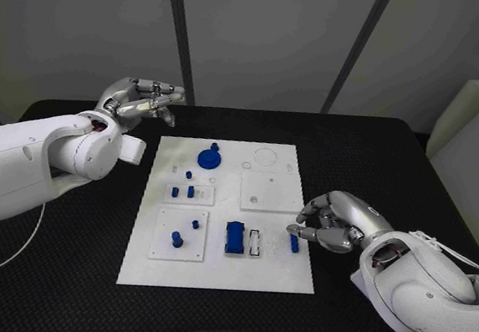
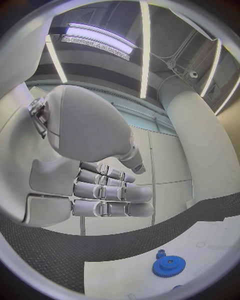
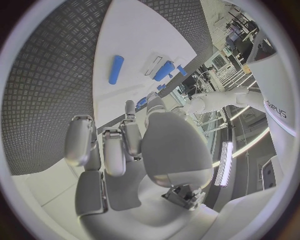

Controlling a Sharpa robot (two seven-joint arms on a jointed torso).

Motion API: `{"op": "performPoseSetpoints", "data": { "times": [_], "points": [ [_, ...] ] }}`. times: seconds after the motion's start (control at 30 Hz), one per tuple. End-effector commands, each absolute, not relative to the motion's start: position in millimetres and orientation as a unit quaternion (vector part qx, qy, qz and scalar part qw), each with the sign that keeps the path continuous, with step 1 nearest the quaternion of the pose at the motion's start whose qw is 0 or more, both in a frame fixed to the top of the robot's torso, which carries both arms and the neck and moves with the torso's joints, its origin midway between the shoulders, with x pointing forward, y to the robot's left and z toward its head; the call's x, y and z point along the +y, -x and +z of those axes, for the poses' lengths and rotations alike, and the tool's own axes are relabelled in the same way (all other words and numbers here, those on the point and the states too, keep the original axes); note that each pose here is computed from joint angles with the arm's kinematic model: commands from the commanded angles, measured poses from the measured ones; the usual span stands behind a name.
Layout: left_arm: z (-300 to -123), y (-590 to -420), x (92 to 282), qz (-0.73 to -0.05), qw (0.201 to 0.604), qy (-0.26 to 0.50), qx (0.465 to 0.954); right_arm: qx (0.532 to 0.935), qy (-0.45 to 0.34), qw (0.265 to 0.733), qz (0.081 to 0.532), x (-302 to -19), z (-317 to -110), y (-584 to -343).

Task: Assemble the parts on the task board

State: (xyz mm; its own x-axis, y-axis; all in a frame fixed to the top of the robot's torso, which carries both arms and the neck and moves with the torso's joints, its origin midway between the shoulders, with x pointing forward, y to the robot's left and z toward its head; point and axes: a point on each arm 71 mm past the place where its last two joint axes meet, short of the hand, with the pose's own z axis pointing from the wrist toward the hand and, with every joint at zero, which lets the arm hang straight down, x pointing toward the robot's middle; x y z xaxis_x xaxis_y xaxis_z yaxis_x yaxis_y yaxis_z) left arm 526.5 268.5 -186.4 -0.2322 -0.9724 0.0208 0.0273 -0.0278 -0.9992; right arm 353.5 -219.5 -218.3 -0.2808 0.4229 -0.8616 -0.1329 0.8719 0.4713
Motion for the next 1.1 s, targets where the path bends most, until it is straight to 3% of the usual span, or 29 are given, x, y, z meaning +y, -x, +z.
{"op": "performPoseSetpoints", "data": {
  "times": [0.03, 0.47, 1.1],
  "points": [
    [-185.2, -526.5, 266.9, -0.573, 0.437, 0.435, 0.540, 0.776, -0.093, 0.580, 0.229, -223.8, -220.5, -354.2],
    [-185.4, -525.9, 267.4, -0.573, 0.437, 0.435, 0.540, 0.795, -0.057, 0.581, 0.163, -228.8, -229.4, -360.3],
    [-185.9, -525.4, 267.9, -0.573, 0.436, 0.435, 0.540, 0.806, -0.028, 0.576, 0.133, -217.5, -241.9, -369.9]
  ]
}}
